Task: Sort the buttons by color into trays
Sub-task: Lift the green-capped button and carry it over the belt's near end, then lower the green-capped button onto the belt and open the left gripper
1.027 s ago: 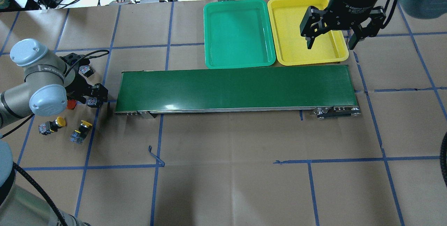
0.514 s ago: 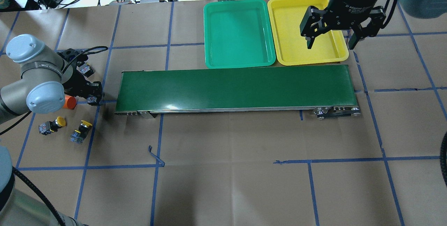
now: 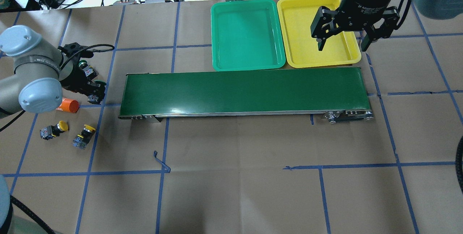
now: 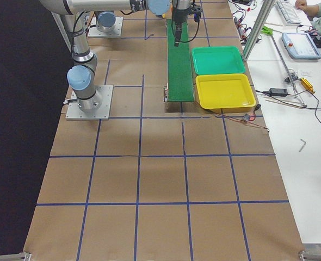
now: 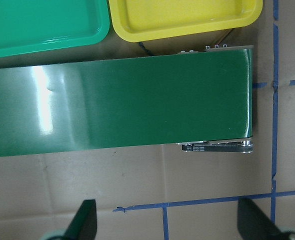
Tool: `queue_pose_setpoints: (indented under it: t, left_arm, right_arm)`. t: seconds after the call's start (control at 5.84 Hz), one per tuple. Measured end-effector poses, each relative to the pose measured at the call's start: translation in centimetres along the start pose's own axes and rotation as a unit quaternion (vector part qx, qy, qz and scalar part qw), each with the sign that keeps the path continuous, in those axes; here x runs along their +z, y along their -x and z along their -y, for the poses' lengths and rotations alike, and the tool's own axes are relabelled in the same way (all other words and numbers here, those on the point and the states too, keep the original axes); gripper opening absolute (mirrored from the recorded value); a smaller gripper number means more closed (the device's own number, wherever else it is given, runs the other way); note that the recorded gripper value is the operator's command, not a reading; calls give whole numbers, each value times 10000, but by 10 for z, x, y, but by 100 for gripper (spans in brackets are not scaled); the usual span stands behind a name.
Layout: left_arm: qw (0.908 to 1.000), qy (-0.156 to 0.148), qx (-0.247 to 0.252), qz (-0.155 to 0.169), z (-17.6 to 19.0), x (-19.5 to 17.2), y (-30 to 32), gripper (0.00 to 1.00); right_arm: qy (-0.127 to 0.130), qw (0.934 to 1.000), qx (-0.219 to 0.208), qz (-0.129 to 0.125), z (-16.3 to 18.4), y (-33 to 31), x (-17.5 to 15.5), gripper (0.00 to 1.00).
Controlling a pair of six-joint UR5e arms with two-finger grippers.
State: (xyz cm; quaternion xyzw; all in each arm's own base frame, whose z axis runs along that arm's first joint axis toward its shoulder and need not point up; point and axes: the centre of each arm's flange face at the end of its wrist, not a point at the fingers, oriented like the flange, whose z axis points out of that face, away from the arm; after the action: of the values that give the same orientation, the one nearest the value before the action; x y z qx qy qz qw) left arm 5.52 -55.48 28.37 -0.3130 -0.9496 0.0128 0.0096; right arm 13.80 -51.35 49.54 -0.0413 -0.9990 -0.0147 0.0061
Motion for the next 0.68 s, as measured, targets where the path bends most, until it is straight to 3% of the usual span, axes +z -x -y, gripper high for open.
queue_pose_setpoints:
  t: [0.17,0.34,0.51,0.68]
  left_arm:
    - [9921,21,1255,-27,17,-14,-15,11]
    - [9670,47,2547,-59,36,-15,-35,11]
    - [9346,72,3554,-115,49,-8,-53,11]
    - [9096,79,4150,-170,59,-1,-67,14]
  right_arm:
    - [0,10000,-6,0,0,0,0,100]
    - [-3,10000,-14,0,0,0,0,100]
    - [-12,10000,-21,-1,0,0,-1,100]
    - [-25,10000,-18,-6,1,-1,-2,100]
